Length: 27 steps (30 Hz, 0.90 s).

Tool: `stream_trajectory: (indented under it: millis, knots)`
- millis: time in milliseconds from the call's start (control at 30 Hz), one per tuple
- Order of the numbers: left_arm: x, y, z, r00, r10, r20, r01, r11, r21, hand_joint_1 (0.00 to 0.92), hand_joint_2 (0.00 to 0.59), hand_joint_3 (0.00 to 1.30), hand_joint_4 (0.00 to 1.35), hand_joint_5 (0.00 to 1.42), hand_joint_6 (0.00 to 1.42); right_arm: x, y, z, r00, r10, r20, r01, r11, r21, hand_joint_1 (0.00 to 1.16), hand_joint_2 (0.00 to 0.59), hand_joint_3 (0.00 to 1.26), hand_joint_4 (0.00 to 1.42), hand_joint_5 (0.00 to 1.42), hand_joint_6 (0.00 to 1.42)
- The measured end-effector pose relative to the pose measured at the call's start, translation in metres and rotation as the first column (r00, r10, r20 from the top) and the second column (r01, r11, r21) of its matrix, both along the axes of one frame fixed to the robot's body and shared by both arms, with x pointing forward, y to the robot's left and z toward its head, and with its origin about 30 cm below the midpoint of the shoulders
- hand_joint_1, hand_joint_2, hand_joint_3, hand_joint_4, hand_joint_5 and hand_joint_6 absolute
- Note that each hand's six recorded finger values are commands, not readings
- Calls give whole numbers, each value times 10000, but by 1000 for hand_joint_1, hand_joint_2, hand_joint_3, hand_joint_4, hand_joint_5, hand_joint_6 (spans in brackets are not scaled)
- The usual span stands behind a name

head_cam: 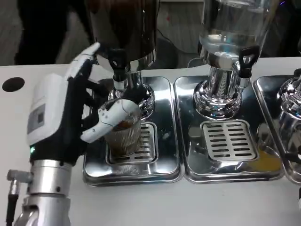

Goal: Grasp the cup under the faucet to collect the drink, then remove the cup.

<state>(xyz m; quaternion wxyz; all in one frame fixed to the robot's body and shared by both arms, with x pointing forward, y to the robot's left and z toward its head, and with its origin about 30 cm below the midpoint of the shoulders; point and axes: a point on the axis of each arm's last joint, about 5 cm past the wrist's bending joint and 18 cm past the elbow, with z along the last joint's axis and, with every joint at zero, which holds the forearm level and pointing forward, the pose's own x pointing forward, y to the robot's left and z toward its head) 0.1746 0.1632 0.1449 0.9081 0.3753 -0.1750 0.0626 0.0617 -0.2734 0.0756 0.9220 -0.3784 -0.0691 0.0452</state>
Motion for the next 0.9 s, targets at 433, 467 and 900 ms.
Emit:
stream_trajectory:
  millis: [433,467,900]
  knots:
    - [-100,96,72,9987,364,365,-356,9991,-216,0,31,227,186,434,729,-5,0,0,10000,-27,-20,28,9997,224,400,563,199,64,65,0]
    - [-143,128,56,9984,471,305,-467,9988,-147,0,31,234,194,410,690,-12,0,-1,10000,-86,-15,86,9993,356,396,554,202,64,70,0]
    - [-559,422,-38,9885,1441,-463,-1323,9712,1983,0,31,259,213,276,513,15,44,-8,9996,-98,-256,138,9870,1603,467,361,212,109,132,26]
